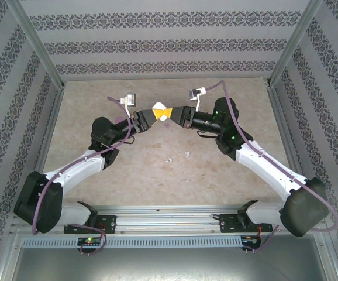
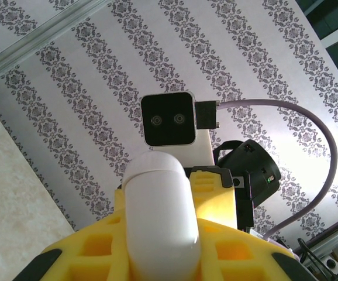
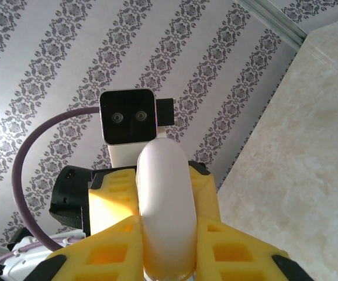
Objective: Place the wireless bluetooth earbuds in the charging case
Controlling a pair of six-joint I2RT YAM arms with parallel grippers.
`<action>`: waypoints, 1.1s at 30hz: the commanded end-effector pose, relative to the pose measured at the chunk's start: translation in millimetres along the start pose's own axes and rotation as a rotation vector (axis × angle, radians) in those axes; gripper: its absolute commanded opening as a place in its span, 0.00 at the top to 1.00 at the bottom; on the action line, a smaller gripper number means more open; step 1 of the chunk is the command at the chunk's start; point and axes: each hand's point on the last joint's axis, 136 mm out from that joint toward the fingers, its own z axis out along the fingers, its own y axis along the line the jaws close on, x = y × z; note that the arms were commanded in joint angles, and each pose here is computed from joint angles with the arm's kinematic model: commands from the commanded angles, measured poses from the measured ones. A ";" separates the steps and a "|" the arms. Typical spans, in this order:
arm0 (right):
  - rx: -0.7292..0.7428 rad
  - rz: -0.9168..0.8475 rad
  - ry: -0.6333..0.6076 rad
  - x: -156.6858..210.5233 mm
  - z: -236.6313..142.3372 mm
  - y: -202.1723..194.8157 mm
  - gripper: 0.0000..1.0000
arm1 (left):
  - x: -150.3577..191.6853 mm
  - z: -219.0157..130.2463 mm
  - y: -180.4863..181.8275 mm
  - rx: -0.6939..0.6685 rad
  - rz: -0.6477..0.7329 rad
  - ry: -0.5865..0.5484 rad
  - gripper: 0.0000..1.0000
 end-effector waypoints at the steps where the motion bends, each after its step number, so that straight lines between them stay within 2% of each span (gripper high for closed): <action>1: -0.001 0.015 0.026 9.7 -0.1 -9.3 0.84 | -2.0 2.4 -31.2 0.097 0.070 0.007 0.88; 4: 0.001 0.026 -0.003 5.2 -3.1 -11.0 0.86 | -3.3 2.1 -33.3 0.099 0.072 0.001 0.80; 9: 0.000 0.028 -0.024 2.5 -6.3 -11.1 0.88 | -6.3 -0.2 -37.0 0.086 0.088 -0.016 0.60; 15: 0.006 0.025 -0.030 4.0 -7.9 -13.6 0.89 | -7.6 -1.5 -42.0 0.076 0.095 -0.019 0.48; 22: 0.013 0.015 -0.024 4.3 -7.9 -13.6 0.89 | -13.1 -5.4 -43.7 0.047 0.114 -0.023 0.42; 28: 0.047 -0.034 0.005 8.9 -11.5 -14.6 0.89 | -17.5 -13.2 -46.7 0.031 0.139 0.000 0.44; 33: 0.092 -0.146 0.080 15.6 -17.8 -9.0 0.89 | -14.2 -29.9 -42.8 -0.057 0.200 0.055 0.44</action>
